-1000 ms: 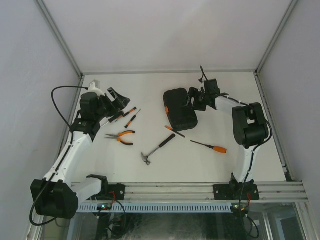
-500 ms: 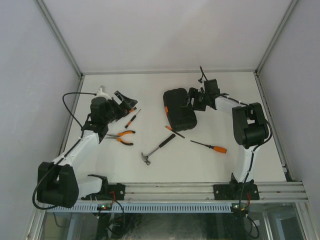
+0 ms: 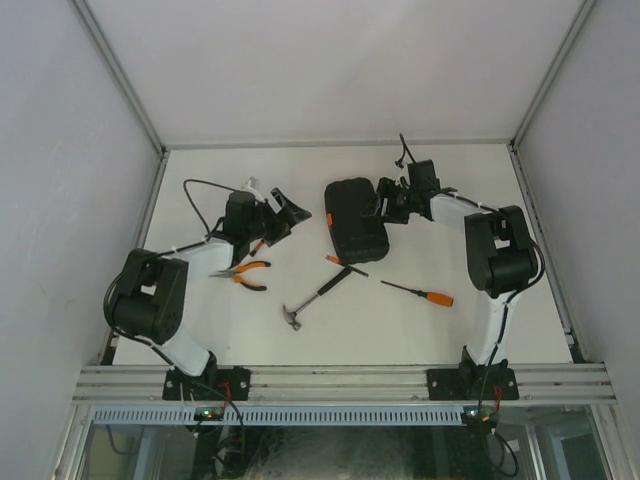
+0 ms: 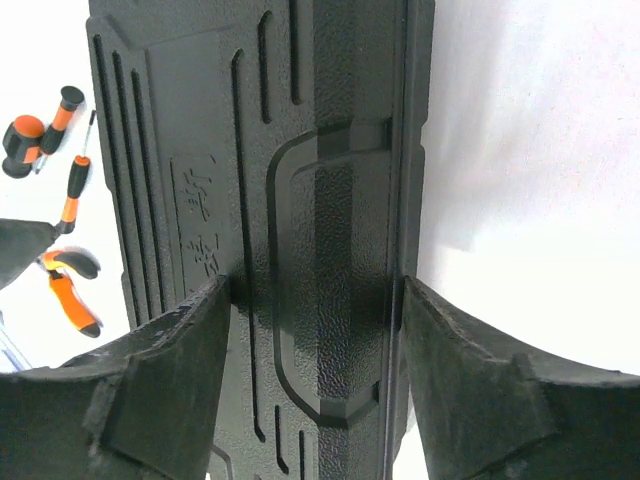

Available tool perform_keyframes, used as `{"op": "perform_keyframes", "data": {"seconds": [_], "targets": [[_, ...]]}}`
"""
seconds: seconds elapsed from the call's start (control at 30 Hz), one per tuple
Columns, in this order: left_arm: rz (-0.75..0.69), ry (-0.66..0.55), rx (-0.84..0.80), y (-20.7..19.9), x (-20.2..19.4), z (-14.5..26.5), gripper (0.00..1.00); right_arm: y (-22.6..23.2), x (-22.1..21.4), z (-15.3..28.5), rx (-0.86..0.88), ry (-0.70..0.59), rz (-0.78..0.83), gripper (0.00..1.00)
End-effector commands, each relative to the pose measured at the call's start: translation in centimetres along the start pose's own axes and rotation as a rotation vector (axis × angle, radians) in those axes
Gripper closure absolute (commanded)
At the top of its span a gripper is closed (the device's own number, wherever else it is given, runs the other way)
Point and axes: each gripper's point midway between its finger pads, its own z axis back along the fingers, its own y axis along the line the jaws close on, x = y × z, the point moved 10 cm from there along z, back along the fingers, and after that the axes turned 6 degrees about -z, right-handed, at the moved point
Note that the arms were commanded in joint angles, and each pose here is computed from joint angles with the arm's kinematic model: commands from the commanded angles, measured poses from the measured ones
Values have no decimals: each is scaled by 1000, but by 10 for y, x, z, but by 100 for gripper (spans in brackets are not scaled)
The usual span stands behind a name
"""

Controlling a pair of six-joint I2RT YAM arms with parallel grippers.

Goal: Sort the tools into containers
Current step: Move the storage box to the center of the board.

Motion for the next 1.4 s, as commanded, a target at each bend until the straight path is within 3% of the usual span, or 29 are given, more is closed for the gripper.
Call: {"op": "perform_keyframes", "data": {"seconds": [0.0, 0.13, 0.4, 1.37], "targets": [[-55, -40, -203, -37, 15, -13, 3, -25, -23, 1, -33, 105, -68, 43], [-46, -63, -288, -40, 11, -23, 3, -34, -24, 1, 4, 123, -99, 49], [-7, -39, -303, -34, 7, -43, 3, -57, -24, 1, 41, 118, -194, 59], [73, 47, -261, -28, -17, -80, 6, -82, -25, 1, 11, 109, -377, 77]]}}
